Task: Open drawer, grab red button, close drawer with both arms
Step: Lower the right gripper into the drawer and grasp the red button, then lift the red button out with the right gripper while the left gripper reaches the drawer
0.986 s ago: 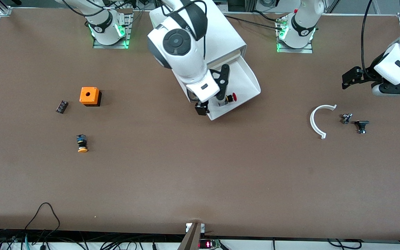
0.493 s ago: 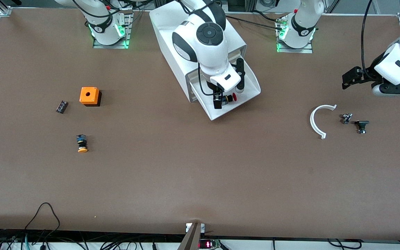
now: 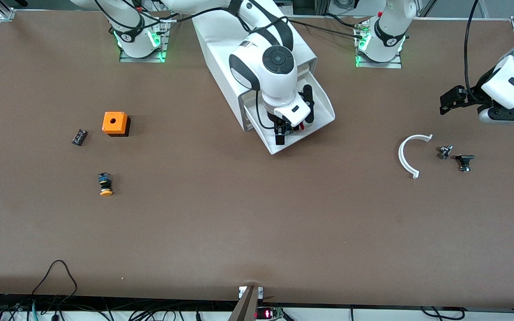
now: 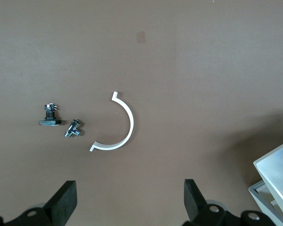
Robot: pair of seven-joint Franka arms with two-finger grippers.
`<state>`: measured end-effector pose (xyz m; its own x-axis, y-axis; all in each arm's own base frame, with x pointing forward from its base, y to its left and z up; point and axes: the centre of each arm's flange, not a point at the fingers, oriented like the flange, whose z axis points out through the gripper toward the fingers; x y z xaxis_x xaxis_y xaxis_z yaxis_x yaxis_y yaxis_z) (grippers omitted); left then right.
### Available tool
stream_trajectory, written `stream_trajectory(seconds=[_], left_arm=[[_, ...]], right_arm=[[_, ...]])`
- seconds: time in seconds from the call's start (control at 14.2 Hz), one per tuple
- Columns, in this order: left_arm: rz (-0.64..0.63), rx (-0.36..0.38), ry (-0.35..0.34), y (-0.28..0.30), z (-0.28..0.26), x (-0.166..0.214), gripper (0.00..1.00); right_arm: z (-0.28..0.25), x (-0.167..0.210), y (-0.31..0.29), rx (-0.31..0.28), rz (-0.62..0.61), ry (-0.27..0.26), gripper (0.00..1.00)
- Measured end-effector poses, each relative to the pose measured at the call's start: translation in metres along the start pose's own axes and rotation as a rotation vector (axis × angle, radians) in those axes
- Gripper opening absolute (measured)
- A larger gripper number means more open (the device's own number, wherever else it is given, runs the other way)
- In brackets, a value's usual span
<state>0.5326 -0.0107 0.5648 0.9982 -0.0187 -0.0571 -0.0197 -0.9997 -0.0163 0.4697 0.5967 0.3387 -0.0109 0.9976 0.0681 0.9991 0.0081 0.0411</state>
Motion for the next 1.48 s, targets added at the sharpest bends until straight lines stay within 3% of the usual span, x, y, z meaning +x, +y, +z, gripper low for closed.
stream_trajectory(seconds=[0.42, 0.63, 0.77, 0.92, 0.99, 1.27, 1.48], left_arm=[[-0.001, -0.002, 0.0, 0.0, 0.0, 0.0, 1.0], [-0.001, -0.003, 0.0, 0.0, 0.0, 0.0, 1.0], [-0.001, -0.003, 0.001, 0.0, 0.0, 0.0, 1.0], [0.0, -0.004, 0.005, 0.0, 0.002, 0.003, 1.0], [0.004, -0.006, 0.003, 0.001, 0.006, 0.005, 1.0], [0.023, -0.014, -0.037, 0.002, 0.028, 0.015, 1.0], [0.009, -0.031, -0.067, 0.016, 0.059, 0.031, 1.0]], right_arm=[[0.015, 0.011, -0.014, 0.011, -0.015, -0.012, 0.93], [0.015, 0.011, -0.013, 0.009, 0.006, -0.011, 0.63], [0.014, 0.012, -0.013, 0.008, 0.008, -0.009, 0.59], [0.013, 0.011, -0.011, 0.005, 0.01, -0.009, 0.37], [0.011, 0.011, -0.01, 0.001, 0.011, -0.009, 0.34], [-0.037, 0.01, 0.005, -0.075, 0.066, 0.03, 0.34], [-0.103, -0.038, 0.057, -0.165, 0.231, 0.058, 0.34]])
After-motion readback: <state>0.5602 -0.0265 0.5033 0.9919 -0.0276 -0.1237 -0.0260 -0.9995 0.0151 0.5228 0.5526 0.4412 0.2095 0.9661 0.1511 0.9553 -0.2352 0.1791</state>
